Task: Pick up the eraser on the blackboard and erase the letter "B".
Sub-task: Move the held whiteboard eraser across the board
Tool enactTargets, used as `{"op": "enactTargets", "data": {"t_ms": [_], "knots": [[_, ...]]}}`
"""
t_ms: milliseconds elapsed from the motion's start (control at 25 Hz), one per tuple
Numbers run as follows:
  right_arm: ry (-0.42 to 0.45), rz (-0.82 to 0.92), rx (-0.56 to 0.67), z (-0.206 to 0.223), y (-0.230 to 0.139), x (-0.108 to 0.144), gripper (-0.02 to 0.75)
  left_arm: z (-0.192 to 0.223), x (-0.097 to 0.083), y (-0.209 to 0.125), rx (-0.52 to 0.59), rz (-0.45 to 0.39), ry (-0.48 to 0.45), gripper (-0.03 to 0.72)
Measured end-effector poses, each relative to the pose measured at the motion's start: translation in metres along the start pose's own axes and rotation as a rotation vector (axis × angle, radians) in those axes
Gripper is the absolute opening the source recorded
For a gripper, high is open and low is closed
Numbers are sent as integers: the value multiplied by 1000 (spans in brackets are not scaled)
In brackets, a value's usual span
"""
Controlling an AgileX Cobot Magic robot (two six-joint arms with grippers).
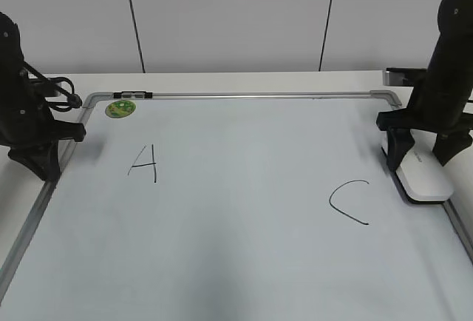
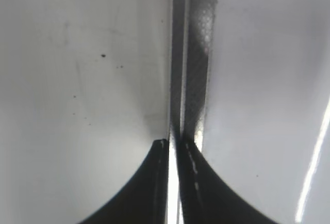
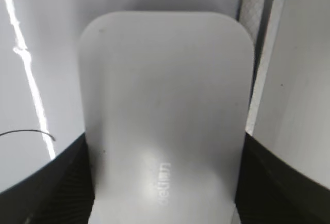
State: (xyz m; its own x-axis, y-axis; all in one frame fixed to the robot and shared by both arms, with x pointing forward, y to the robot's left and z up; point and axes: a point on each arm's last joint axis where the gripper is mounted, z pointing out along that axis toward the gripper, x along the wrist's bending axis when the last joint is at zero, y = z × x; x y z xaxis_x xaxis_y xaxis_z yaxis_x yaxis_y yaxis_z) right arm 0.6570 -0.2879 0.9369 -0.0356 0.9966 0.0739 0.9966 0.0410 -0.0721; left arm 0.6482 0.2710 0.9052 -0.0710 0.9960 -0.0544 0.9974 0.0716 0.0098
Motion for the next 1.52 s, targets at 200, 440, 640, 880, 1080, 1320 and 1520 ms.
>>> {"op": "enactTargets", "data": {"t_ms": [200,440,640,880,1080,1320,1520], "knots": [[-1,-2,6,3,0,0,525,0,0,0,0,0,0,25],[-1,-2,6,3,0,0,525,0,0,0,0,0,0,25],[-2,-2,4,3,1,0,525,0,0,0,0,0,0,25],[-2,-2,-5,3,1,0,525,0,0,0,0,2,0,25],[-4,-2,-31,2,4,-1,525,0,0,0,0,2,0,25],[-24,-10,-42,2,5,-2,528,0,0,0,0,3,0,25],[-27,-11,-49,2,5,-3,548,0,0,0,0,5,0,25]]}}
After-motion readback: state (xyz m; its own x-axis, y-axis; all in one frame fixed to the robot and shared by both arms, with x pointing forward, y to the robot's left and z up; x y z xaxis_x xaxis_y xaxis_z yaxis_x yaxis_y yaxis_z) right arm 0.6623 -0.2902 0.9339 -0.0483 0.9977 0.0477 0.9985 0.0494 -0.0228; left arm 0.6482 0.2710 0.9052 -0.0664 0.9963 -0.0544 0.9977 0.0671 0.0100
